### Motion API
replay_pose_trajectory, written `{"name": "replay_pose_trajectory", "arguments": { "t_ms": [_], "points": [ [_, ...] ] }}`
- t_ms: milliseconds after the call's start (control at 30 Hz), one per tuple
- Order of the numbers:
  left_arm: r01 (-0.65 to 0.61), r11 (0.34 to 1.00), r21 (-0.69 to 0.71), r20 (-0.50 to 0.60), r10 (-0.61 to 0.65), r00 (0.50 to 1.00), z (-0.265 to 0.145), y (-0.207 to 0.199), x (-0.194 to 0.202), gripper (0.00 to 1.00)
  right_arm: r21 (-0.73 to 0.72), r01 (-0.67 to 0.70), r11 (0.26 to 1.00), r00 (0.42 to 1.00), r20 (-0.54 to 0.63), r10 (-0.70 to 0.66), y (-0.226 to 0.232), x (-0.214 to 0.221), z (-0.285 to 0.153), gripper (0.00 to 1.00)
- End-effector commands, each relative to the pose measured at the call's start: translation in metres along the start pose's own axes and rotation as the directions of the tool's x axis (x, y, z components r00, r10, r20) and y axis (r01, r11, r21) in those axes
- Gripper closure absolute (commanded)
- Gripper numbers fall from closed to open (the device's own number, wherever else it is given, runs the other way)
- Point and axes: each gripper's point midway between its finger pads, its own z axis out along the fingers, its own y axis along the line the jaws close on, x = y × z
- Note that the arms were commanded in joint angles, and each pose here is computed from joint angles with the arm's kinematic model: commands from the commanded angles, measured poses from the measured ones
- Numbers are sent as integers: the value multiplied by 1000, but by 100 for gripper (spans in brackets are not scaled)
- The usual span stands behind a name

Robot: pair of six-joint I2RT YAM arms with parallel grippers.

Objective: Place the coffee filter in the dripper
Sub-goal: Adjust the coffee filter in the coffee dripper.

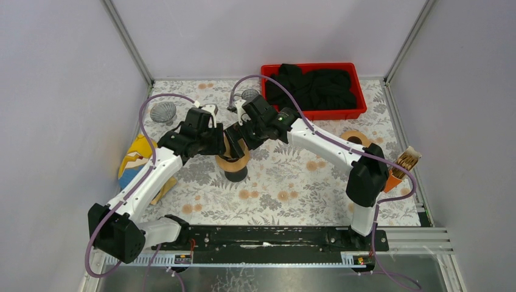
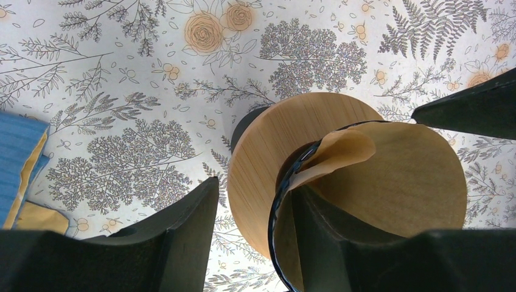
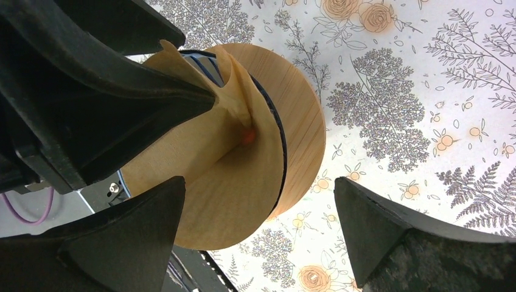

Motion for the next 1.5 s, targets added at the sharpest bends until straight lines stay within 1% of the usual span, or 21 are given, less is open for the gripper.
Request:
{"name": "replay_pose_trajectory", "arguments": {
  "t_ms": [0, 300, 600, 833, 1233, 1467],
  "points": [
    [0, 999, 41, 62, -2, 998, -10, -10, -21, 45, 20, 24, 1000, 996, 84, -26, 4, -27, -13, 0],
    [14, 998, 64, 82, -19, 996, -14, -15, -26, 41, 9, 11, 1000, 997, 72, -12, 6, -23, -10, 0],
    [25, 998, 55, 105, -30, 994, -20, -14, -30, 38, 0, 10, 1000, 995, 98, -10, 8, -31, -12, 0],
    [26, 998, 48, 122, -32, 992, -24, -12, -33, 37, 11, 10, 1000, 990, 144, -12, 9, -42, -18, 0],
    [22, 1000, -7, 78, -22, 997, -21, 2, -16, 38, 52, -6, 999, 984, 179, -4, 2, -49, -18, 1],
    [17, 998, -56, 68, -14, 998, -21, 11, -11, 39, 156, -7, 988, 981, 194, -23, -18, -46, -24, 1]
  ]
}}
